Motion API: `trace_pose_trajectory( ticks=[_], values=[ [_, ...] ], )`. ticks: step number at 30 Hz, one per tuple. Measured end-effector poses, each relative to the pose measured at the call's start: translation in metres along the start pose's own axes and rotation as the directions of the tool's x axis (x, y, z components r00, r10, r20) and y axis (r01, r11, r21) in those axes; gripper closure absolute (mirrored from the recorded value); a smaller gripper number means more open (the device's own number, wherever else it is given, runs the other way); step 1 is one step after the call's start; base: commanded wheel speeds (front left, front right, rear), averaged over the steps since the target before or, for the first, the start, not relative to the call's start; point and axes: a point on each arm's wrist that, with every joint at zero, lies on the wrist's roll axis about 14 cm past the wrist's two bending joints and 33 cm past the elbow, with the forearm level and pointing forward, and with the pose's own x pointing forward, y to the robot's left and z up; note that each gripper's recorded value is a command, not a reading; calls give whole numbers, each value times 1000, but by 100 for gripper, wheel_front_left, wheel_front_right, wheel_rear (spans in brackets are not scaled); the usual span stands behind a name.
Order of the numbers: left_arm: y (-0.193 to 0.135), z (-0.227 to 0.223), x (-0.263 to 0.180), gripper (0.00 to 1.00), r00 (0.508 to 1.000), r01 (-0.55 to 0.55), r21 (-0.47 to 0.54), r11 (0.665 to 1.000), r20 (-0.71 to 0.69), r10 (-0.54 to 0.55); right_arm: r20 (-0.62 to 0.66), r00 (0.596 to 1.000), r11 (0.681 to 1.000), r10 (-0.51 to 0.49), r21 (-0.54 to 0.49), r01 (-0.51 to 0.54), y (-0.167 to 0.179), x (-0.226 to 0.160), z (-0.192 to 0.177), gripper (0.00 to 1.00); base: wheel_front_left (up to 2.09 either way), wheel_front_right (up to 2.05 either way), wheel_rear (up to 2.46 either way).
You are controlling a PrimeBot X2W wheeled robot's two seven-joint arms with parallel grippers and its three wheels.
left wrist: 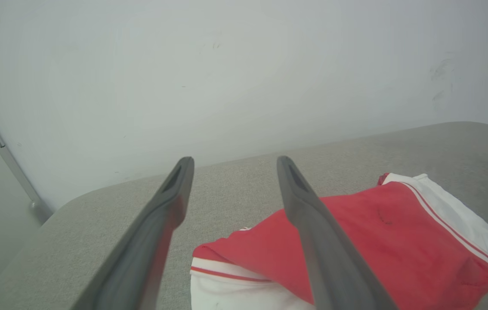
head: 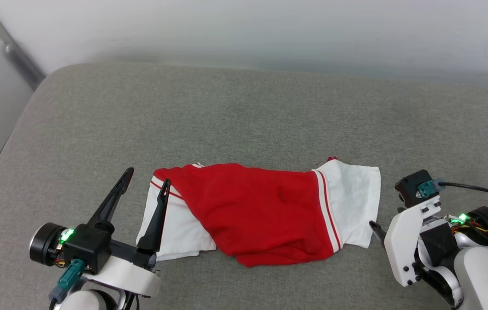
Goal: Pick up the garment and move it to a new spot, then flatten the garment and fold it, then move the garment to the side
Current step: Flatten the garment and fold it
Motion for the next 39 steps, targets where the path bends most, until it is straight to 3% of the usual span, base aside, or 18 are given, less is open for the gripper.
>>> trace_pose_trajectory(
  ticks=[2,5,7,18,19,20,31,39],
  values=[
    [4,-4,-3,0,1000,-20,-2,1000,-13,20,-159,987,999,35,-17,-38,7,10,-18,0,0,0,0],
    [8,-15,-8,0,998,-34,13,999,-48,35,-243,970,998,20,-57,-35,-1,21,-21,0,0,0,0],
    [11,-15,-8,0,997,-58,3,998,-49,58,-306,951,998,50,-29,-61,6,28,-32,0,0,0,0],
    [31,-25,-16,0,987,-137,15,991,-85,137,-430,895,991,115,-9,-132,26,60,-56,0,0,0,0],
    [31,-25,-16,0,987,-137,15,991,-85,137,-430,895,991,115,-9,-132,26,60,-56,56,0,0,0],
    [32,-26,-17,0,986,-140,17,990,-91,141,-424,898,991,117,-8,-133,26,63,-57,100,0,0,0],
    [27,-24,-18,0,990,-117,9,993,-78,118,-384,923,999,18,46,-1,-16,39,-67,100,0,0,0],
    [4,-19,-10,0,998,-35,-9,999,-52,35,-363,920,968,-145,142,208,-81,-12,-86,100,0,0,0]
  ],
)
